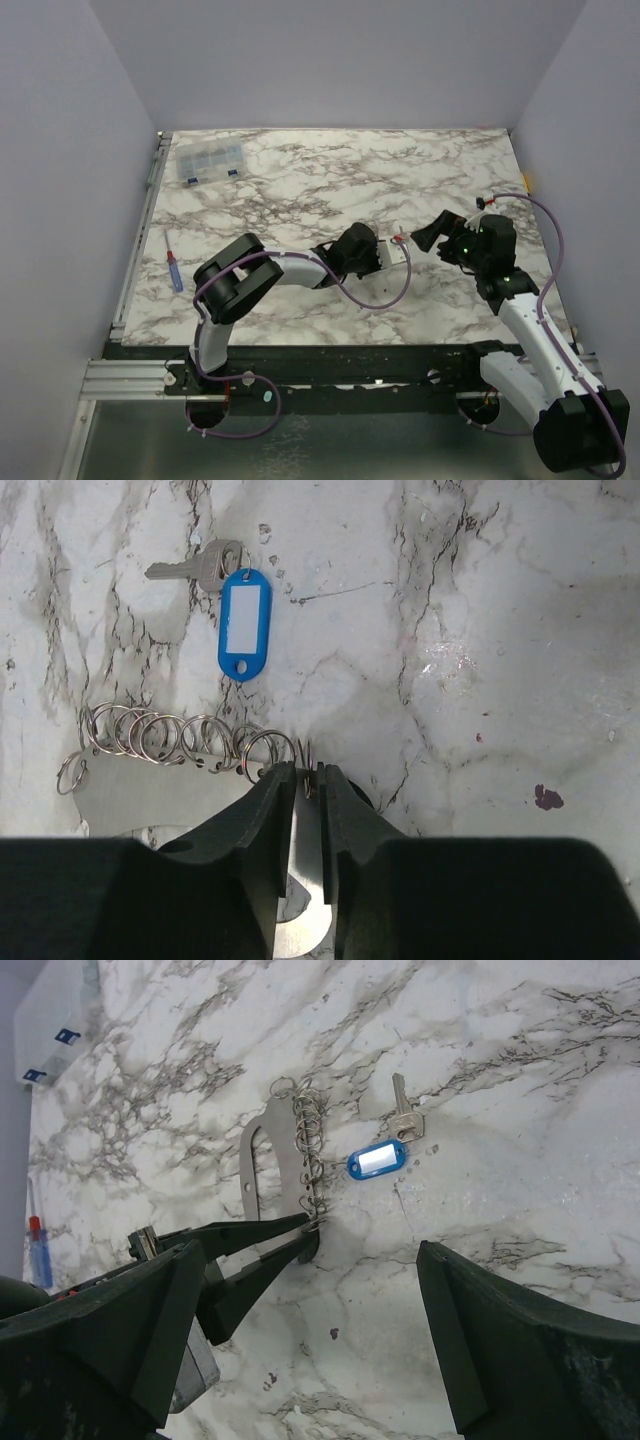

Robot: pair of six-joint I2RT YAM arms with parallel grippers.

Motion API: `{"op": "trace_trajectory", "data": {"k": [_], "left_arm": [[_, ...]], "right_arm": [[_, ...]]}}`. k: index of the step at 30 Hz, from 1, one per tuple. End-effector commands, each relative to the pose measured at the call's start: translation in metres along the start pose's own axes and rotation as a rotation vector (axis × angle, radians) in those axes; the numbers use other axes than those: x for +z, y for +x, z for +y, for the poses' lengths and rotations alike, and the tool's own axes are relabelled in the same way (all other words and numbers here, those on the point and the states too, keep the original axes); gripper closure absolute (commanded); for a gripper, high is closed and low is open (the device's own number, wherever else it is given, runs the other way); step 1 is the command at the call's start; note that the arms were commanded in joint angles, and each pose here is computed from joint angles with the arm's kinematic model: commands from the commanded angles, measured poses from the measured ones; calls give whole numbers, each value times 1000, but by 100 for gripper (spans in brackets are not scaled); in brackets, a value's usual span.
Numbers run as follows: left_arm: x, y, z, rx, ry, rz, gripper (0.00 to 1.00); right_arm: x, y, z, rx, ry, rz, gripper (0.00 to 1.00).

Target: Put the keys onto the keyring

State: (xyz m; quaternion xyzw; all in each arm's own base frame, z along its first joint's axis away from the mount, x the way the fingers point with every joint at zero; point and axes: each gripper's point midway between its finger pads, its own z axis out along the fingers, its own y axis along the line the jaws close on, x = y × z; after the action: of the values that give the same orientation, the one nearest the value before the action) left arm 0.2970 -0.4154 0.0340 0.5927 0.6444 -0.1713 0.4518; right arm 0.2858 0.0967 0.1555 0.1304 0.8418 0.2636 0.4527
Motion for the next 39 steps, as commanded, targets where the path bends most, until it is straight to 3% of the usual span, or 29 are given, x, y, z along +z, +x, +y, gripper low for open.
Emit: {"op": "trace_trajectory", "data": {"k": [1,6,12,25,35,39], "left_arm": [[-4,-8,4,-4,-3,-27,80],[-5,-9,1,-5,10,-33,83],[-7,-10,0,14,17,-38,100],[-42,-43,21,15,-12,-144,100],[-91,-66,41,-43,-70,-229,100],[-122,-86,48,-60,-96,-296,100]], "right_arm": [[-1,-1,3,-15,-14,-10,0],[-1,0,3,-14,-13,-9,0],[-1,1,2,-14,-14,-6,0],[1,-2,8,-20,-39,2,0],[-18,-24,65,-118,-317,-63,0],[-33,-29,99,-208,-502,-73,0]]}}
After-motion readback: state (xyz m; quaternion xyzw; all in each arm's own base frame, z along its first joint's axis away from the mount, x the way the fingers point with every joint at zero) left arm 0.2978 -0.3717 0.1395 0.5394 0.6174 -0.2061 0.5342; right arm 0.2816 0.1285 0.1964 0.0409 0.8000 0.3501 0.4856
